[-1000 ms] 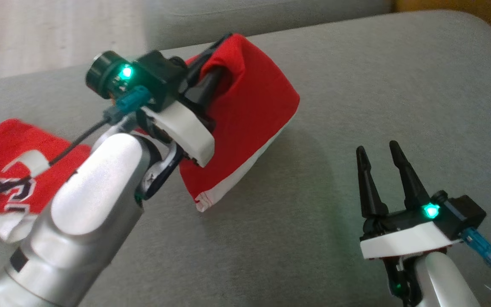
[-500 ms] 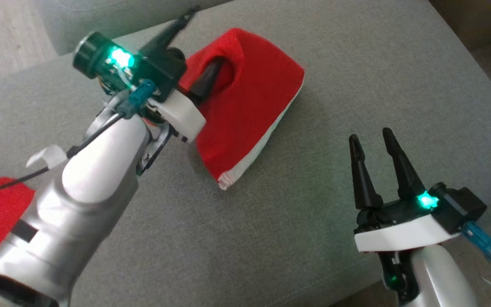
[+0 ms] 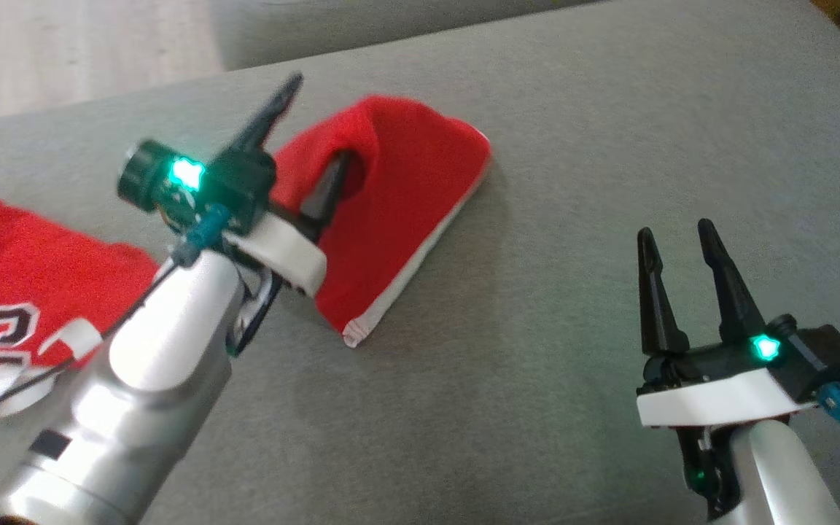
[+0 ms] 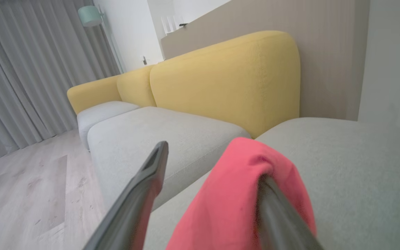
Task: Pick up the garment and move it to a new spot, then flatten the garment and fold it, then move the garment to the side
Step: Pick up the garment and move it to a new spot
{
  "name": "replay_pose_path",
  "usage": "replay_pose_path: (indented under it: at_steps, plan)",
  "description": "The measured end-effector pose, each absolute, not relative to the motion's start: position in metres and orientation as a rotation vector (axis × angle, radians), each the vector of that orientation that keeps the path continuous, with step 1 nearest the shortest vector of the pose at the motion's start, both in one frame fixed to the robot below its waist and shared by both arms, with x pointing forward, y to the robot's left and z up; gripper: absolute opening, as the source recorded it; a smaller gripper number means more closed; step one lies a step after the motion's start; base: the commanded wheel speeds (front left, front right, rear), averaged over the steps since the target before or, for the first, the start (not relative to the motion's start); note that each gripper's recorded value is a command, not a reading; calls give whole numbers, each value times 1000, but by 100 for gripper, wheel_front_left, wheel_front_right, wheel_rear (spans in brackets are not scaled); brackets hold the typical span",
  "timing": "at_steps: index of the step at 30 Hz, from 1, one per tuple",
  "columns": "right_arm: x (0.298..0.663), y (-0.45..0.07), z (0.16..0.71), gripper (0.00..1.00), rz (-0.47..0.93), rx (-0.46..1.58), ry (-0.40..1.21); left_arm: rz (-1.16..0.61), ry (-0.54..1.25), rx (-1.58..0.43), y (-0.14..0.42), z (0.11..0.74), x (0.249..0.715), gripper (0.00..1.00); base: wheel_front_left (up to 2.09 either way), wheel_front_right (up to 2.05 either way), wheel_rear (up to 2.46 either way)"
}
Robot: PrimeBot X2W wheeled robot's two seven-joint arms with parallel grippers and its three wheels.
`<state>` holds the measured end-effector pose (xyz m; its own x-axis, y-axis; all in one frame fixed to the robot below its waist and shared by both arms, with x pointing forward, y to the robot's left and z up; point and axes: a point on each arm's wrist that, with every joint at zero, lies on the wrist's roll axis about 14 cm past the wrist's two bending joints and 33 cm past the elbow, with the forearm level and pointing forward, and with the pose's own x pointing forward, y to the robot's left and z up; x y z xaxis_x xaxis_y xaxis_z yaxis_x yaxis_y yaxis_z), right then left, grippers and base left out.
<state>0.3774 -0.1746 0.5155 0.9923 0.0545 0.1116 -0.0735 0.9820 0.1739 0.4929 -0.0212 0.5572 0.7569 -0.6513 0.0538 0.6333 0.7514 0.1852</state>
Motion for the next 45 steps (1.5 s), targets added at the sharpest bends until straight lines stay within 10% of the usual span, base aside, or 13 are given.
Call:
replay_pose_path:
  at_steps: [10,24,45]
  plan:
    - [387,-143,523,100,162,191,-125,-669,-89,212,11,557,472,100,0,0,0]
    - [370,-165,524,100,88,232,-129,-921,-252,178,-99,618,469,100,0,0,0]
    - [382,-164,515,100,87,259,-104,-1040,412,443,-18,422,429,100,0,0,0]
